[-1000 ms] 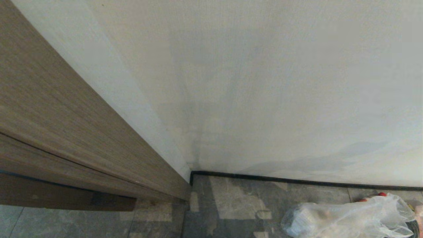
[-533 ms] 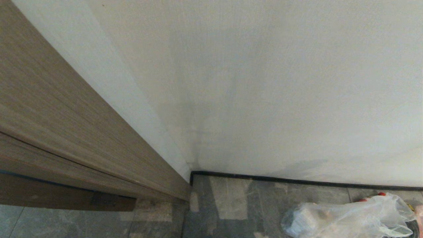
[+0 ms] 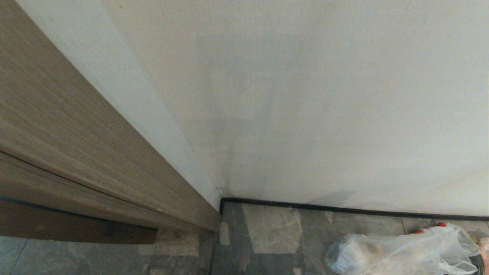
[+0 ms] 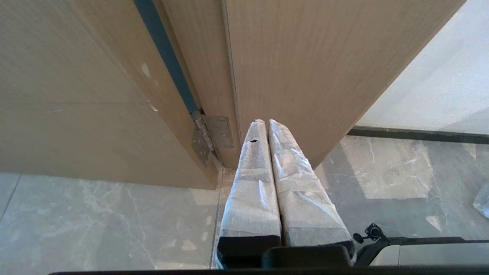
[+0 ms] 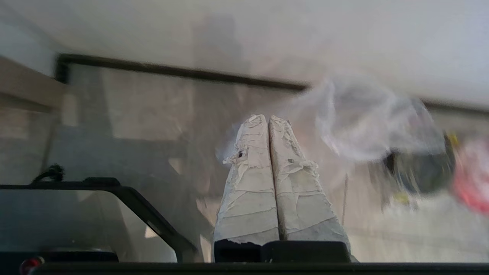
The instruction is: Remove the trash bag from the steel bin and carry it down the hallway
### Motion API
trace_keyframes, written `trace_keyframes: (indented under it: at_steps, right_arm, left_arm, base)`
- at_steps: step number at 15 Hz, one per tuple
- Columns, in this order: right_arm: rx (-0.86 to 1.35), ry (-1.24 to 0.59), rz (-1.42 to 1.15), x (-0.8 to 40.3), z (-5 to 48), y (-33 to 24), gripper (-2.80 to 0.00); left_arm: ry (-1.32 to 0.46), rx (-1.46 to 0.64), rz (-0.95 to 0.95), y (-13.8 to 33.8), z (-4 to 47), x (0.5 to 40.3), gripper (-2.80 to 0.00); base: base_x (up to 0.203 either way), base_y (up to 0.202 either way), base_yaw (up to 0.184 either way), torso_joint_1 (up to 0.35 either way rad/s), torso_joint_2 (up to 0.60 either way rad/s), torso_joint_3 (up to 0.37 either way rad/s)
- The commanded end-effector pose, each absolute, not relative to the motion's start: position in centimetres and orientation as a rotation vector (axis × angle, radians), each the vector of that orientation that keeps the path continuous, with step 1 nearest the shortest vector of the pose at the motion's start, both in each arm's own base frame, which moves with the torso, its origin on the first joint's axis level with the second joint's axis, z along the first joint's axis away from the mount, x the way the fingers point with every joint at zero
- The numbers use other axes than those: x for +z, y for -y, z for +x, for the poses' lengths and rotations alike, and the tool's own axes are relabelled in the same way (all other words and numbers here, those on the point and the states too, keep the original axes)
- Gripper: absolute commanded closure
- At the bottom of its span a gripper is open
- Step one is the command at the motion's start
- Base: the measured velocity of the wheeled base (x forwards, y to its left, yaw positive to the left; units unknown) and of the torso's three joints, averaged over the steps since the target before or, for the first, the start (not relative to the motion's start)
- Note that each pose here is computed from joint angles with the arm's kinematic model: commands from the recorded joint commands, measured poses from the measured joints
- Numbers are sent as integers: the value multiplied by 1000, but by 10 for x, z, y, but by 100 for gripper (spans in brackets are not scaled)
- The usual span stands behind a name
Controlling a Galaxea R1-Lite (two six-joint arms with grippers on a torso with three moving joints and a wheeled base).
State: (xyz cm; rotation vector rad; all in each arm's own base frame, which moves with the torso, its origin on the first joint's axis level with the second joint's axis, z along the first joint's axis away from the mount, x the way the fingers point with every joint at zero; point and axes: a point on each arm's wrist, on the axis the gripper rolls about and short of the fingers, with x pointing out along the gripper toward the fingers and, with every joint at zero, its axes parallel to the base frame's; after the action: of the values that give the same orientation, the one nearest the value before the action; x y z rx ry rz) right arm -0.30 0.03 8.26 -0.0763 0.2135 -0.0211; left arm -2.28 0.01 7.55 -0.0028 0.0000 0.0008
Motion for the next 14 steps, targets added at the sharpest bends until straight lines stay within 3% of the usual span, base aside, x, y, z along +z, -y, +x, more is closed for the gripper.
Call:
trace_keyframes:
  at_steps: [1,4,14]
  right_arm:
    - [13,-133,-87,80,-11,0,0]
    - [14,-3,-51,75,-23,0,0]
    - [10,-1,-33,76,-23,0,0]
  left_arm:
    - [0,0,-3,0,-23,75,0]
    - [0,0,-3,0,-23,75,0]
    - [0,0,-3,0,-23,75,0]
  base:
    - [0,0,0,0,0,0]
    - [0,0,0,0,0,0]
    - [0,0,0,0,0,0]
